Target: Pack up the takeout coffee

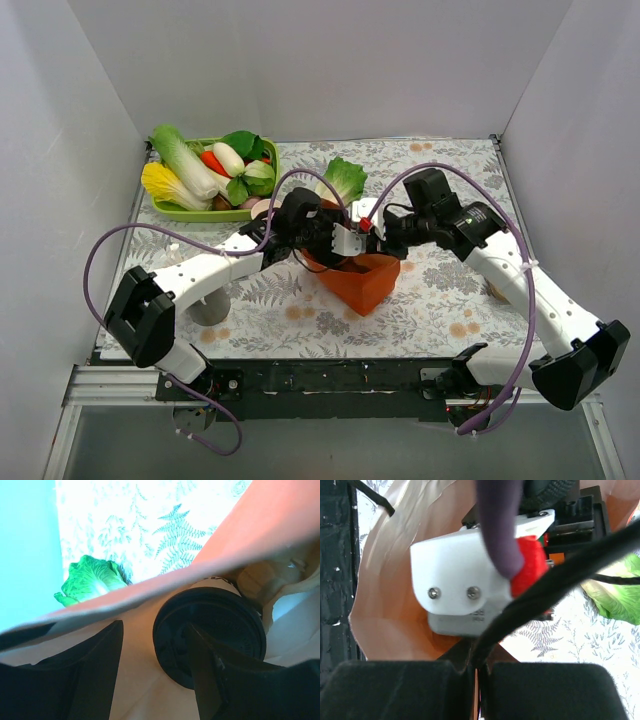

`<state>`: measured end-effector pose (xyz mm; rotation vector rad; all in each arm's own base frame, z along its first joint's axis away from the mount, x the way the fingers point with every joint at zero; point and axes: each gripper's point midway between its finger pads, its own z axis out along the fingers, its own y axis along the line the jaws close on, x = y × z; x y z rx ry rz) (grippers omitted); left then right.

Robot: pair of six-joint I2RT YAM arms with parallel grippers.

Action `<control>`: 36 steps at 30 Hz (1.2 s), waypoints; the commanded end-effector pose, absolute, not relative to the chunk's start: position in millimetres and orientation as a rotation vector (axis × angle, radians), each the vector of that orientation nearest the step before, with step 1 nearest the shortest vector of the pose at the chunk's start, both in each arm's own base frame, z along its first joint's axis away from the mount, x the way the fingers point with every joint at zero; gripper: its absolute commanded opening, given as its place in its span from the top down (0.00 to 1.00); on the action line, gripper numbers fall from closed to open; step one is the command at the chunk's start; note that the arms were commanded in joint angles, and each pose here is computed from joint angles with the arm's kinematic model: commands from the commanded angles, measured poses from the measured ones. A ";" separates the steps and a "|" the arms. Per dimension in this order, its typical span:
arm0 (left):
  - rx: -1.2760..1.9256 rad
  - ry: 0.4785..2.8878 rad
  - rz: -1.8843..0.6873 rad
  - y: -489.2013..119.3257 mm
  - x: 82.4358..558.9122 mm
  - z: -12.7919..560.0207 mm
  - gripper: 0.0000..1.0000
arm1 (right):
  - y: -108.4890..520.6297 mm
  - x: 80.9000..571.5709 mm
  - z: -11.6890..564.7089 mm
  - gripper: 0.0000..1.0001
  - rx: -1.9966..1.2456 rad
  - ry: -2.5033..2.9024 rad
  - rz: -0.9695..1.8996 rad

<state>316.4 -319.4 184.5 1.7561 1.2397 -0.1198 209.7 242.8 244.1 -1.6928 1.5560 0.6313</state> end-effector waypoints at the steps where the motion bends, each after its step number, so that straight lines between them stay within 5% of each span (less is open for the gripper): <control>1: 1.686 1.293 -0.104 -320.8 327.4 176.9 0.47 | 244.4 194.4 249.7 0.99 -1.705 1.493 0.679; 10: 1.718 1.343 -0.122 -310.1 315.1 167.4 0.44 | 241.6 195.2 243.7 0.99 -1.692 1.497 0.654; 18: 1.529 1.317 -0.147 -306.9 312.3 218.8 0.15 | 237.9 202.7 239.7 0.99 -1.663 1.527 0.603; 36: 1.309 1.213 -0.185 -299.6 302.6 282.2 0.08 | 231.0 202.8 236.6 0.96 -1.673 1.545 0.564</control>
